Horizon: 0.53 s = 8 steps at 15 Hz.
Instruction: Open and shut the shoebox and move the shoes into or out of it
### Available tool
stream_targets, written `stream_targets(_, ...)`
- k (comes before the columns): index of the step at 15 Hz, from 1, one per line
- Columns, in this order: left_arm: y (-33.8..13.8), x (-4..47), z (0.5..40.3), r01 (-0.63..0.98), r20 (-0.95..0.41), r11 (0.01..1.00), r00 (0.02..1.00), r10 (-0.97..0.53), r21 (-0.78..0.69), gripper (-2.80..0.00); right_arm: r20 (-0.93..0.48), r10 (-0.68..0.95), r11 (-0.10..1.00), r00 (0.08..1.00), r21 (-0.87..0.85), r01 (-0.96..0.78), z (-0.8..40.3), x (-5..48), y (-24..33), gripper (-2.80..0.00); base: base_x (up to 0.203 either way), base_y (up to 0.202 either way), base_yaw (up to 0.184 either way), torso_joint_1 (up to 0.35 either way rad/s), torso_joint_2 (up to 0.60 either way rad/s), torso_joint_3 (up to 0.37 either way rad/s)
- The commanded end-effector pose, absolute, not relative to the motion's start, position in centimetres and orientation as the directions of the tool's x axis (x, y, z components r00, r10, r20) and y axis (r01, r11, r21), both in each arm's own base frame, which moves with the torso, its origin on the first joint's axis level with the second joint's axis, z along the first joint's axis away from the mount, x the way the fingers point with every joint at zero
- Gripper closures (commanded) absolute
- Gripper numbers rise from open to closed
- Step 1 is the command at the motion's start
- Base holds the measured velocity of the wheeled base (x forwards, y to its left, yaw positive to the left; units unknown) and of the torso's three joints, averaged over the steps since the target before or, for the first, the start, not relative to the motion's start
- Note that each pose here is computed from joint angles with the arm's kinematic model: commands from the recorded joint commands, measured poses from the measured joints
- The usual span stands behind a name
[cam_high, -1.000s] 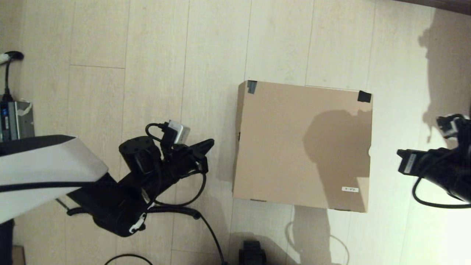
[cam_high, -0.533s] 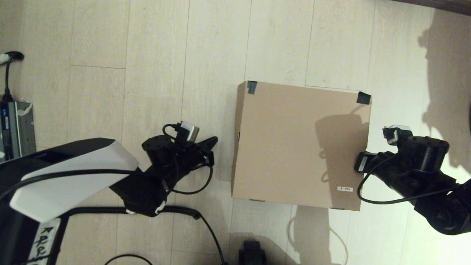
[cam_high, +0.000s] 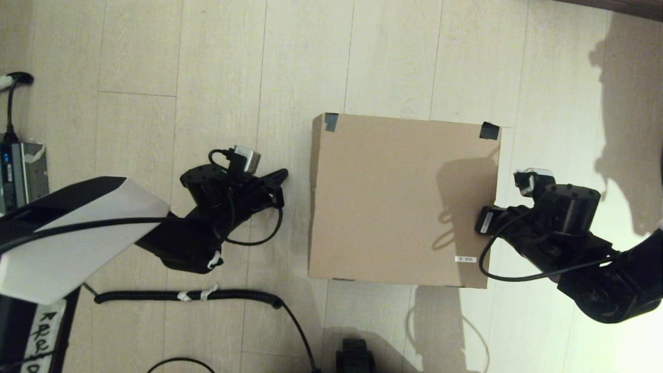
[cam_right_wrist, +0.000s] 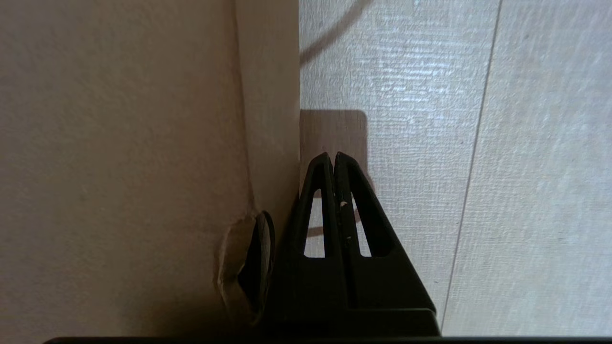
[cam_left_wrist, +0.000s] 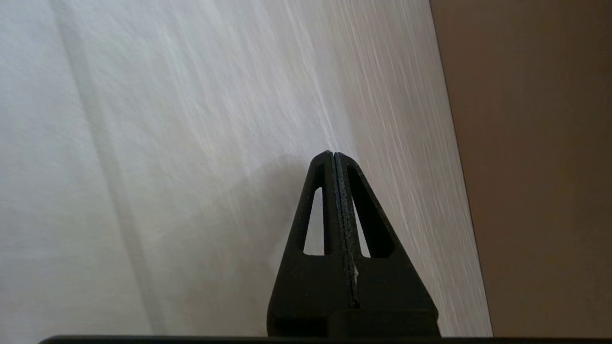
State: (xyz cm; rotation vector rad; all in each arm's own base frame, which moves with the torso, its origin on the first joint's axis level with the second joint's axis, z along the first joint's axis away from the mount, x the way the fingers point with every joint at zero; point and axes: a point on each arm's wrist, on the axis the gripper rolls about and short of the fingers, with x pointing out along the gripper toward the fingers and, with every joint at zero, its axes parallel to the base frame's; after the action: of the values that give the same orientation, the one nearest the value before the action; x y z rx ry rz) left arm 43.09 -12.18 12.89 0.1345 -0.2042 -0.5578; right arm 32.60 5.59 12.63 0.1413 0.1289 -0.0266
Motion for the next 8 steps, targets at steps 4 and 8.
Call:
stream_targets(4,-10.6,40.0,15.5,0.495,0.160,0.849,0.837,-0.523,0.184,0.00,-0.035,-0.094,0.984,0.995,0.148,0.098,18.1,30.2,2.8,0.00,0.000,0.000,0.000,0.000,0.00,0.000)
stream_targets(8,-6.2,34.4,19.0,0.413,0.175,0.891,0.878,-0.445,0.188,0.00,-0.006,-0.128,0.980,0.992,0.154,0.127,23.3,23.8,1.3,0.00,0.000,0.000,0.000,0.000,0.00,0.000)
